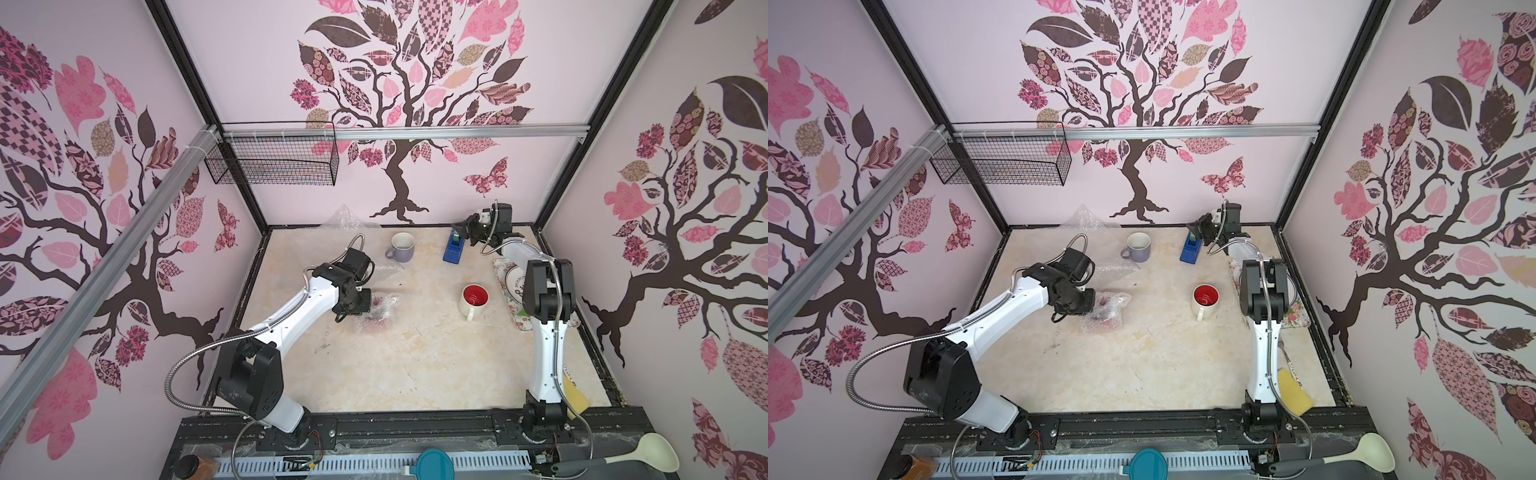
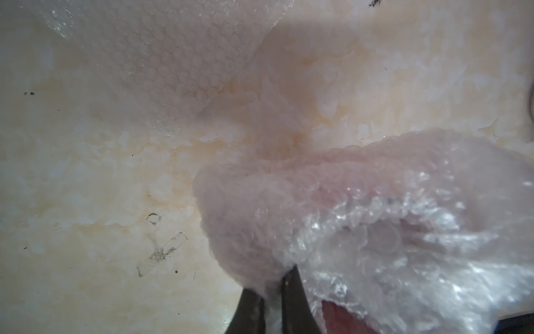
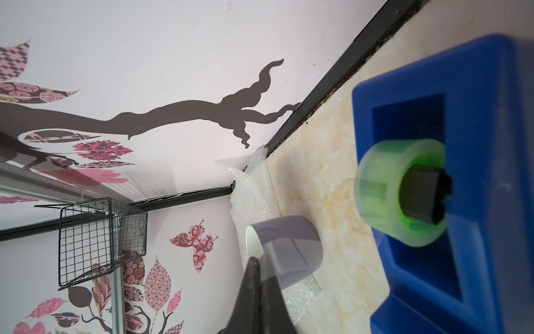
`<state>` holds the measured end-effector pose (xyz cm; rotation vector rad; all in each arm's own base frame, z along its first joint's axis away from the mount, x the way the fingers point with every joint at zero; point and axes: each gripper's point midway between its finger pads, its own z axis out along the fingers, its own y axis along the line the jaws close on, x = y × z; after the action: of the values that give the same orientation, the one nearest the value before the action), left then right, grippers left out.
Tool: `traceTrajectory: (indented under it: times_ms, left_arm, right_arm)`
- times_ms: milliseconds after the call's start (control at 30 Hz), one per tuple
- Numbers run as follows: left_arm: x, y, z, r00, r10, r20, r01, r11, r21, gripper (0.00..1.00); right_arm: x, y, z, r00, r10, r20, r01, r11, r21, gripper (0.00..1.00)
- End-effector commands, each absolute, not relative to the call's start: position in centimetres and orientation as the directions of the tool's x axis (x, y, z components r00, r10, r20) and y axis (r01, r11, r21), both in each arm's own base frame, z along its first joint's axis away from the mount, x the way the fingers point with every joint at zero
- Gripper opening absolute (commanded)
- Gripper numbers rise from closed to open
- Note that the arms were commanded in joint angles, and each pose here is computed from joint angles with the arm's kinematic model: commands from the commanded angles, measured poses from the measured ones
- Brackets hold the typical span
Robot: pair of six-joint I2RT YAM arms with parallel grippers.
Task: Wrap mugs in bubble wrap
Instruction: Tear off the tape using the Tape Cutter.
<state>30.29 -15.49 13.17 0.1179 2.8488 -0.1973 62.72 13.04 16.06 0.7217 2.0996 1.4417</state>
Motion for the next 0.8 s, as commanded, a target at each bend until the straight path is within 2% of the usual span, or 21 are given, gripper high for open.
traceTrajectory:
  times_ms: [0,167,367,767]
  left_arm:
    - [30.4,-15.9,13.8,-0.946,0.04,-0.321,0.1,0.98,-0.174,0.0]
    - [29.7,-15.7,12.9,-0.952,0.038,-0.303,0.095,0.98,-0.173,0.0]
    - [29.6,-15.6,12.7,-0.952,0.05,-0.302,0.104,0.98,-0.167,0.0]
    - [29.3,-15.7,12.3,-0.953,0.062,-0.295,0.116,0.978,-0.171,0.0]
  right_arm:
    - [63.5,13.8,21.8,-0.742,0.653,-0.154,0.045,0.277,0.96,0.0]
    - [62.9,15.3,23.3,-0.758,0.632,-0.161,0.027,0.278,0.96,0.0]
    - [60.3,15.3,22.5,-0.734,0.667,-0.129,0.06,0.254,0.965,0.0]
    - [53.2,15.0,15.5,-0.726,0.687,-0.028,0.203,0.252,0.946,0.0]
